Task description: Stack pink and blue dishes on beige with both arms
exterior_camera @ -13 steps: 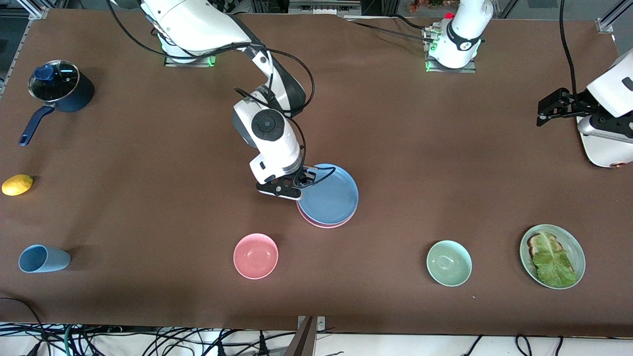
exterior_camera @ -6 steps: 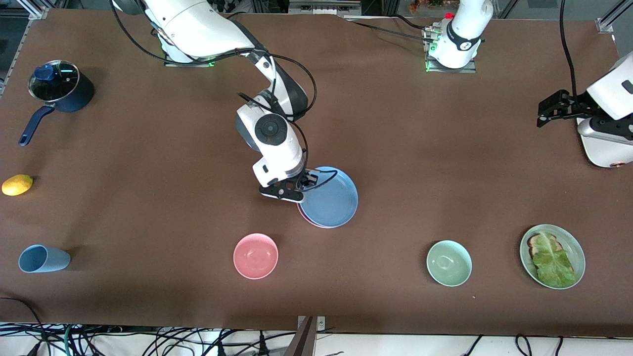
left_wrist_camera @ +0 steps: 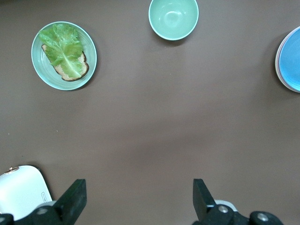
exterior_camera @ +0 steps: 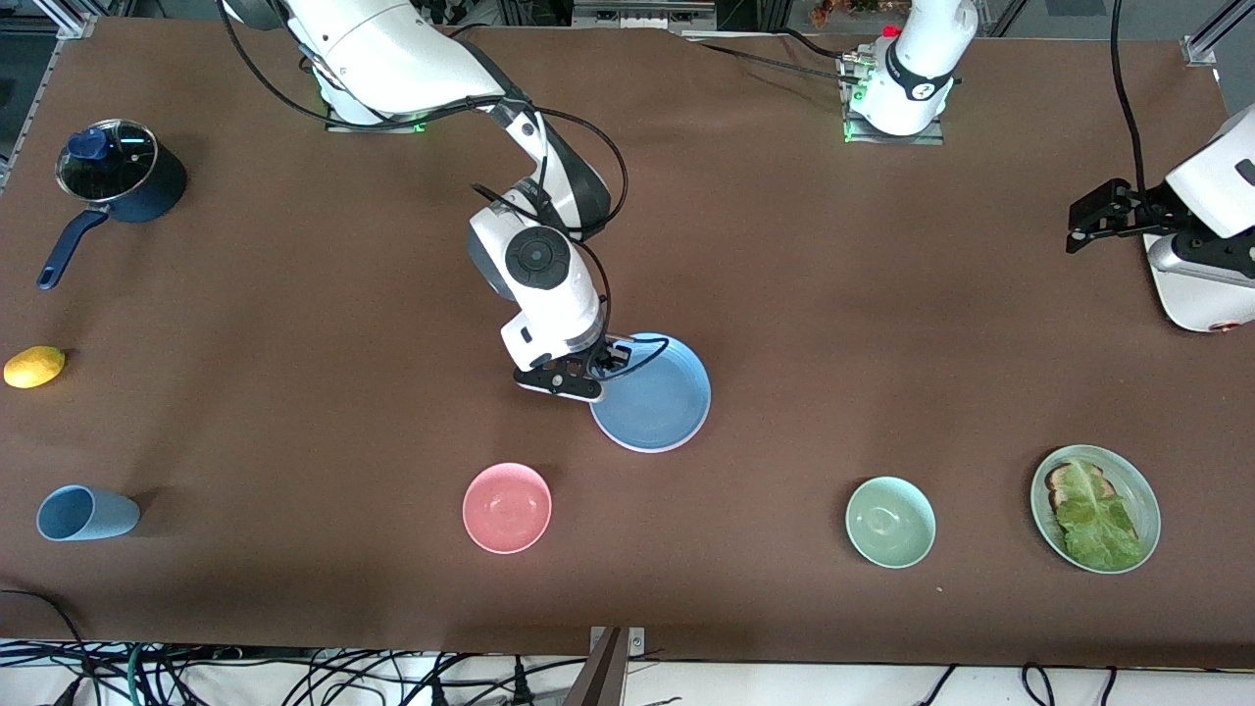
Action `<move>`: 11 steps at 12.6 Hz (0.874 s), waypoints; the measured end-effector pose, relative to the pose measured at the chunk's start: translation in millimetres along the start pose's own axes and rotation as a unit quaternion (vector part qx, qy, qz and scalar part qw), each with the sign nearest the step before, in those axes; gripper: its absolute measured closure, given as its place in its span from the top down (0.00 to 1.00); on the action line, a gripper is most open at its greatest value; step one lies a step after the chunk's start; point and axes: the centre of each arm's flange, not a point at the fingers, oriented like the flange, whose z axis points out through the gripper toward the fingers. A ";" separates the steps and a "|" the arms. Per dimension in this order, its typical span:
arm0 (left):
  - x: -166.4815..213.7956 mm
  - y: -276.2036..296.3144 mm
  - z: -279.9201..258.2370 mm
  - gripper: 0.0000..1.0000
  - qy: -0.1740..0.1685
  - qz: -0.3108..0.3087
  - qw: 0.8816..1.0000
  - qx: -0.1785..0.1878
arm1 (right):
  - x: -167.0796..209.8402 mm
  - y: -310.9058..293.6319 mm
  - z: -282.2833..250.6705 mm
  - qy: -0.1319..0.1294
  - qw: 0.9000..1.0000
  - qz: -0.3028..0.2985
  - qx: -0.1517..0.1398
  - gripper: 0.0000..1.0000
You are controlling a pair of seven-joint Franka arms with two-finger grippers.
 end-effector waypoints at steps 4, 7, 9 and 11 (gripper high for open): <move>-0.1 -1.3 -0.2 1.00 0.001 -0.001 1.000 0.000 | 4.0 3.9 -10.1 -0.008 1.000 0.001 -0.020 0.71; -1.3 -6.6 -0.1 1.00 0.001 -0.018 1.000 0.000 | 38.0 30.3 -51.0 0.006 0.999 -0.023 -0.043 1.00; -1.7 -7.6 0.0 1.00 0.000 -0.032 0.999 0.000 | 72.9 66.4 -88.4 0.014 0.997 -0.044 -0.061 1.00; -1.7 -7.6 0.0 1.00 0.000 -0.035 0.999 0.000 | 114.2 119.6 -128.3 0.008 0.996 -0.060 -0.064 1.00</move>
